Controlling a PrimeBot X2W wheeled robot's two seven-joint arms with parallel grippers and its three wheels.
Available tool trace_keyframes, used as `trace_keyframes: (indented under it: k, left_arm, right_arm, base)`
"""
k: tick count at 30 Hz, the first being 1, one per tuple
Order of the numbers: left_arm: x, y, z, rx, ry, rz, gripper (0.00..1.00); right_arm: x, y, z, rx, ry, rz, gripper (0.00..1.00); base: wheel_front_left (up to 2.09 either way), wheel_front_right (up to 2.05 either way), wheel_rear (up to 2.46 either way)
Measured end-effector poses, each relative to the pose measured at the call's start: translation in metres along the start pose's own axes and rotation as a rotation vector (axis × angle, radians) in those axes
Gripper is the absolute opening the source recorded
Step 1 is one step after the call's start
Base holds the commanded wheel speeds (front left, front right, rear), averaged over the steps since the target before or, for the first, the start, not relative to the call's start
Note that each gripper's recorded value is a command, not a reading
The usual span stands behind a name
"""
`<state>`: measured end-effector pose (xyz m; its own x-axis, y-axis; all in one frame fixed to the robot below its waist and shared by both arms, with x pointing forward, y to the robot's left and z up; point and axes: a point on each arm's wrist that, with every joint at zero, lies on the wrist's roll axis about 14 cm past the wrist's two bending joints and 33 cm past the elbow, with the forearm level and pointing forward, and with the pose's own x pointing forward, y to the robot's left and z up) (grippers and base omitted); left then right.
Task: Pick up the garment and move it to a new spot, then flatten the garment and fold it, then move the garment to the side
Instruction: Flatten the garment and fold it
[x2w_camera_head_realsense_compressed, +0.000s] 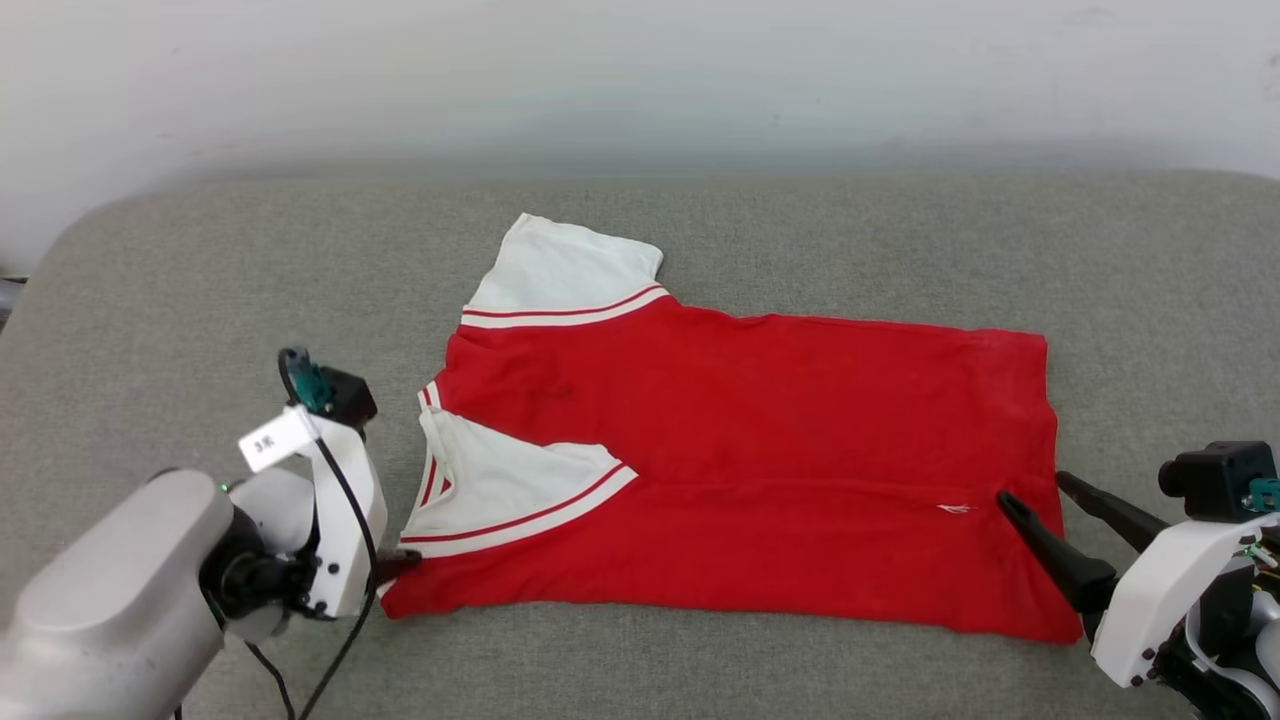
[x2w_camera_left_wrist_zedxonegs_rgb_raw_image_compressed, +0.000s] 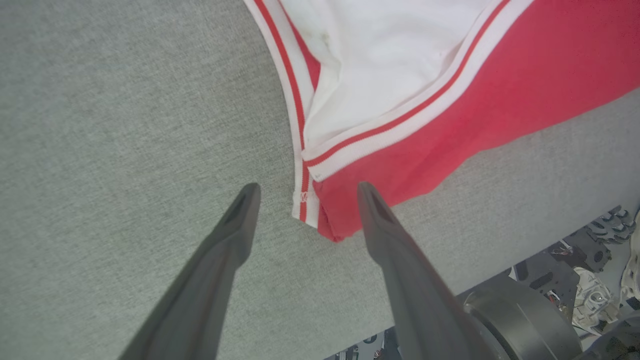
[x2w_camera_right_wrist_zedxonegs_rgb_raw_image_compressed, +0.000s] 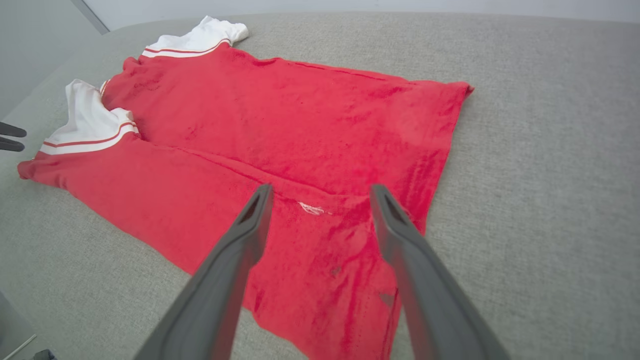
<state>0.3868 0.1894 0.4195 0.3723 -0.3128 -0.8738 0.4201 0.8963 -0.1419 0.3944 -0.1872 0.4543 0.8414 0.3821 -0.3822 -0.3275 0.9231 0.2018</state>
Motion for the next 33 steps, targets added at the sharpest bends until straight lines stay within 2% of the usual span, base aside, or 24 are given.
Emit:
trace_keyframes:
  k: [11, 12, 13, 14, 15, 25, 29, 33]
  left_arm:
    - [0.036, -0.008, -0.033, -0.006, 0.096, -0.018, 1.0]
    - [0.038, -0.01, -0.032, 0.0, 0.086, -0.02, 0.45]
    - [0.039, -0.008, -0.029, -0.001, 0.066, -0.016, 0.04]
    - [0.04, -0.008, -0.029, -0.002, 0.057, -0.014, 0.04]
    - [0.04, -0.009, -0.03, 0.0, 0.052, -0.014, 0.0]
    - [0.024, 0.0, -0.007, -0.048, -0.138, 0.004, 0.0]
    - [0.013, -0.003, 0.006, -0.038, -0.216, -0.007, 0.0]
    - [0.005, -0.003, 0.008, -0.011, -0.248, -0.006, 0.0]
  right_arm:
    - [0.006, -0.004, -0.011, 0.023, 0.034, -0.011, 1.0]
    - [0.006, -0.005, -0.011, 0.022, 0.034, -0.012, 1.0]
    - [0.006, -0.005, -0.011, 0.022, 0.034, -0.012, 1.0]
    - [0.006, -0.006, -0.011, 0.021, 0.034, -0.014, 1.0]
    - [0.005, -0.006, -0.009, 0.018, 0.031, -0.015, 1.0]
    - [-0.01, -0.021, 0.031, -0.131, 0.032, -0.031, 1.0]
    - [-0.02, -0.029, 0.041, -0.181, 0.112, -0.045, 1.0]
    - [-0.03, -0.04, 0.033, -0.187, 0.262, -0.067, 1.0]
  base:
    - [0.0, 0.0, 0.0]
    - [0.0, 0.0, 0.0]
    - [0.0, 0.0, 0.0]
    - [0.0, 0.0, 0.0]
    - [0.0, 0.0, 0.0]
    - [0.0, 0.0, 0.0]
    - [0.0, 0.0, 0.0]
    - [0.0, 0.0, 0.0]
